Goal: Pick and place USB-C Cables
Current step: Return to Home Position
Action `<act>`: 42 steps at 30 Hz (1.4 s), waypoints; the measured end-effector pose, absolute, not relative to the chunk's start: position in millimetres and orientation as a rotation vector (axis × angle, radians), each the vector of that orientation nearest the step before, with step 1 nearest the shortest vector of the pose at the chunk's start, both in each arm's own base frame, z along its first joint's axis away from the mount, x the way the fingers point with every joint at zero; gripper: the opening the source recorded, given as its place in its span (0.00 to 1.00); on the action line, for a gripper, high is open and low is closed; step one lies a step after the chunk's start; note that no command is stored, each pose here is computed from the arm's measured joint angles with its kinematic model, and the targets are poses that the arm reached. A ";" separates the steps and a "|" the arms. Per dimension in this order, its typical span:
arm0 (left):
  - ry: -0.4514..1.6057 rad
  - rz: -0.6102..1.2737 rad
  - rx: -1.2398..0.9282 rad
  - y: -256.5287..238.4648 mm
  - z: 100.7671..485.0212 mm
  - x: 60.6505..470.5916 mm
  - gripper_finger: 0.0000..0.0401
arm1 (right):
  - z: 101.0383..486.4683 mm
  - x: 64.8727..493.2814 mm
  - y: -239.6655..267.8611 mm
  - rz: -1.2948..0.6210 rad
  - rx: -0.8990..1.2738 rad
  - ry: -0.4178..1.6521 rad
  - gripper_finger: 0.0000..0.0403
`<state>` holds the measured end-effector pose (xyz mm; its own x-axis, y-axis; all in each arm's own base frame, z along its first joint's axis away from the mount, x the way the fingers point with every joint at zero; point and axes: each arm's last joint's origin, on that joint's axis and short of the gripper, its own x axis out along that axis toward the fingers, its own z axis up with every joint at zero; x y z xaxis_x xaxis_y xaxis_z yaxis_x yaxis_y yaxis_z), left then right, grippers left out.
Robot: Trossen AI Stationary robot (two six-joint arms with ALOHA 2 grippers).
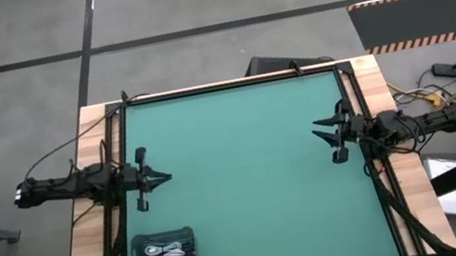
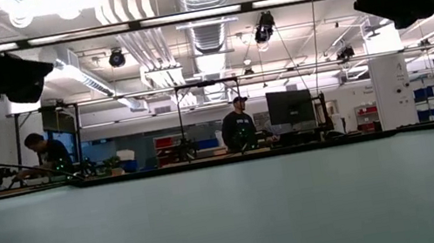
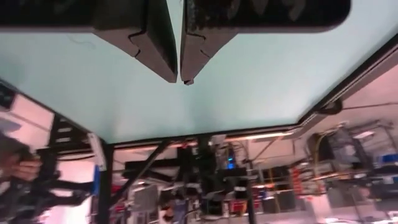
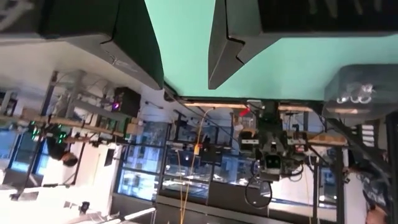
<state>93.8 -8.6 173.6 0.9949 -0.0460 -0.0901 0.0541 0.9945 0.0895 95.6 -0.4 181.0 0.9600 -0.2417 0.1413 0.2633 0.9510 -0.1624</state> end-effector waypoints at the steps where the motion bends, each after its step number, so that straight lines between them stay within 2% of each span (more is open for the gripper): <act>1: 0.093 -0.039 0.093 -8.3 171.4 94.4 0.01 | 180.5 95.9 -0.3 -0.255 -0.160 -0.118 0.29; 11: 0.065 -0.029 0.091 -8.6 168.9 99.3 0.01 | 176.8 97.9 -0.1 -0.250 -0.131 -0.081 0.29; 42: 0.171 -0.035 0.102 -9.4 159.0 105.8 0.01 | 176.3 98.0 -0.1 -0.250 -0.134 -0.078 0.29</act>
